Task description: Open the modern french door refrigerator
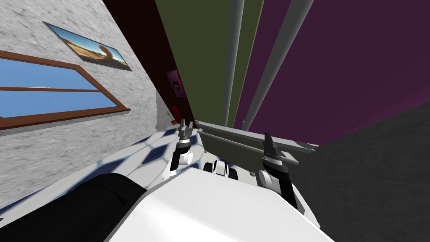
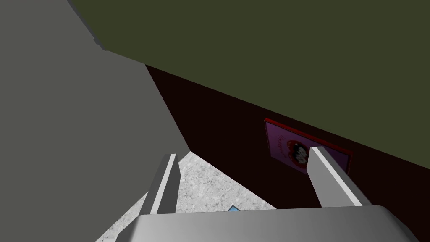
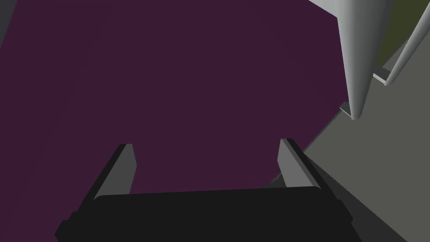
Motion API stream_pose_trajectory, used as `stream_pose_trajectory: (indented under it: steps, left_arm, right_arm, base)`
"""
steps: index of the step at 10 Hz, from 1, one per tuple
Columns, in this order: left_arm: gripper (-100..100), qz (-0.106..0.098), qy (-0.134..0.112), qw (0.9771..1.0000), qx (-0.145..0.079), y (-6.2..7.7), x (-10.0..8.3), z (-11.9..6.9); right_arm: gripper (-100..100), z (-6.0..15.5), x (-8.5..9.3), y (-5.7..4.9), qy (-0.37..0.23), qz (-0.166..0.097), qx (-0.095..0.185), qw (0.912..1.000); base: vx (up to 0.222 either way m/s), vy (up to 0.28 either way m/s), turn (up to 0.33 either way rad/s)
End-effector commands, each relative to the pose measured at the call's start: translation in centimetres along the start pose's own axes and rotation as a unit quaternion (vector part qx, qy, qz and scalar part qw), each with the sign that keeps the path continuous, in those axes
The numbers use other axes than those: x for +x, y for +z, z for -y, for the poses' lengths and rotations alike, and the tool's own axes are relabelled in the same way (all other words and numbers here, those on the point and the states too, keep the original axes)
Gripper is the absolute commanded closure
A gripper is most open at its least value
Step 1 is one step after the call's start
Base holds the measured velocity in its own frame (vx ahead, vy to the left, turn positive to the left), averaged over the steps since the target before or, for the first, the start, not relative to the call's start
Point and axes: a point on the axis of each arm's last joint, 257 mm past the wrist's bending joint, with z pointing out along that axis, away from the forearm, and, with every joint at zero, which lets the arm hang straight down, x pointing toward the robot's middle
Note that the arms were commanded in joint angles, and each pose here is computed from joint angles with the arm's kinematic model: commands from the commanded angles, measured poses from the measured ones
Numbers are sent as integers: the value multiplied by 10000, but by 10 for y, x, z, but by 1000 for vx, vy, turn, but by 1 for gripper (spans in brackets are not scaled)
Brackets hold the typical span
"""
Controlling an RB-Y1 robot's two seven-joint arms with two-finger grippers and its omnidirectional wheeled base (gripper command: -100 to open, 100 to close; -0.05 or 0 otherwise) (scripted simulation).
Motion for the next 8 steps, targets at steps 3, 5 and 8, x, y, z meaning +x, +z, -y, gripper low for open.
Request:
stream_pose_trajectory:
  steps: [3, 5, 8]
  left_arm:
    - [0, 0, 0, 10000, 0, 0, 0, 0]
    - [0, -1, 0, 10000, 0, 0, 0, 0]
    - [0, -1, 0, 10000, 0, 0, 0, 0]
  right_arm:
    - [-100, 9, 4, -1, -682, -21, -9, 9977]
    - [-100, 15, 7, -3, -960, -35, -9, 9954]
    - [-100, 22, 10, -4, -1372, -47, -7, 9905]
  base:
    - [17, 82, -26]
    - [20, 81, -23]
    - [19, 88, -23]
